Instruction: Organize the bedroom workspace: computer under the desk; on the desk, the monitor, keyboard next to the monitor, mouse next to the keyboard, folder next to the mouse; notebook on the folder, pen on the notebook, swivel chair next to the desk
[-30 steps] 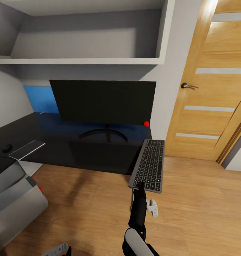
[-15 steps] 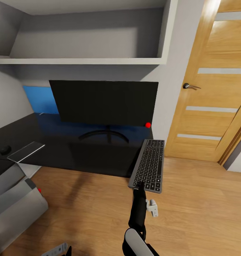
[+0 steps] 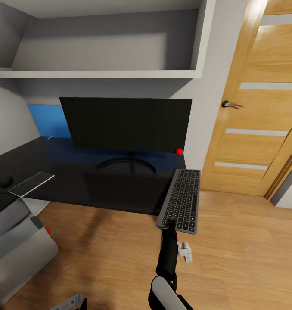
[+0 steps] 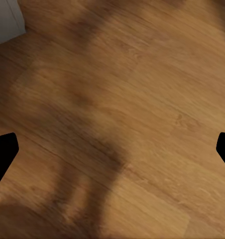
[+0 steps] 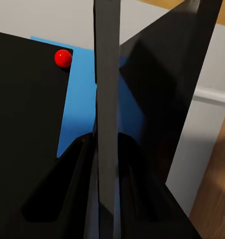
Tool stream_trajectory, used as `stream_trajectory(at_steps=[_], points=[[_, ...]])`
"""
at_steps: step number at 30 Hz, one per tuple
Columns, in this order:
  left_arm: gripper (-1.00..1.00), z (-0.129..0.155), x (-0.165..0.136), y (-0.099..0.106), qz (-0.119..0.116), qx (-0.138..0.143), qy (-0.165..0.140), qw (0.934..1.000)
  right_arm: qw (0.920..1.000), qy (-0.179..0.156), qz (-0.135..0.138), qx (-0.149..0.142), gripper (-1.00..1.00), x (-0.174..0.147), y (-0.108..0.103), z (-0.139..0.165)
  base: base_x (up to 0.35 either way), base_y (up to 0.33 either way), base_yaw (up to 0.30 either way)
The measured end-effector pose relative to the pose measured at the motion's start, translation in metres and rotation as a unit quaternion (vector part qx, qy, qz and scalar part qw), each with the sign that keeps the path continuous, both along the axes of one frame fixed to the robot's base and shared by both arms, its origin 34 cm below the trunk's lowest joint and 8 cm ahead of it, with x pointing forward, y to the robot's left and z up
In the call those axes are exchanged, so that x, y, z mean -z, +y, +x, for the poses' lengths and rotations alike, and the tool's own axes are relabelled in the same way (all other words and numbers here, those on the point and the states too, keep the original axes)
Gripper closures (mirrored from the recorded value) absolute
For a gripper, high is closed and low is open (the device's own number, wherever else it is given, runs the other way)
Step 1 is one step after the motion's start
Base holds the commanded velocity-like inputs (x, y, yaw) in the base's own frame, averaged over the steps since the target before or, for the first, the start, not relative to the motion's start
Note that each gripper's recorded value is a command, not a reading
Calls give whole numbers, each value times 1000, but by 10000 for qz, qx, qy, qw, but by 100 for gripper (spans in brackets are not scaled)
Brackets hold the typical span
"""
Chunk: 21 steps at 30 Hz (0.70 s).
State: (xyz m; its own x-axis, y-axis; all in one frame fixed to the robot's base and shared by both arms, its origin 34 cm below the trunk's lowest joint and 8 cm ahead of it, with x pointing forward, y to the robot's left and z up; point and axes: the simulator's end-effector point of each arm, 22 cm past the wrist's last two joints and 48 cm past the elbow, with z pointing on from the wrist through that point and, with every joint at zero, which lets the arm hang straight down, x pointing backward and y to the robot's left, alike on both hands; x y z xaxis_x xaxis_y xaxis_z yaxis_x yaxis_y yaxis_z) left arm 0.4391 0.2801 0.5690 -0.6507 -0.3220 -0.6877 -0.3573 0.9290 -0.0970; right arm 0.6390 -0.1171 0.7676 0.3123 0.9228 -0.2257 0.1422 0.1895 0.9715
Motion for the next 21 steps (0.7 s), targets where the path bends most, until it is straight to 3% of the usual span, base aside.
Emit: stream_trajectory(at_steps=[21], points=[[-100,0,0,0,-3,6,-5,10000,10000,1,-1,13,100,0,-1,0,44,36,0]])
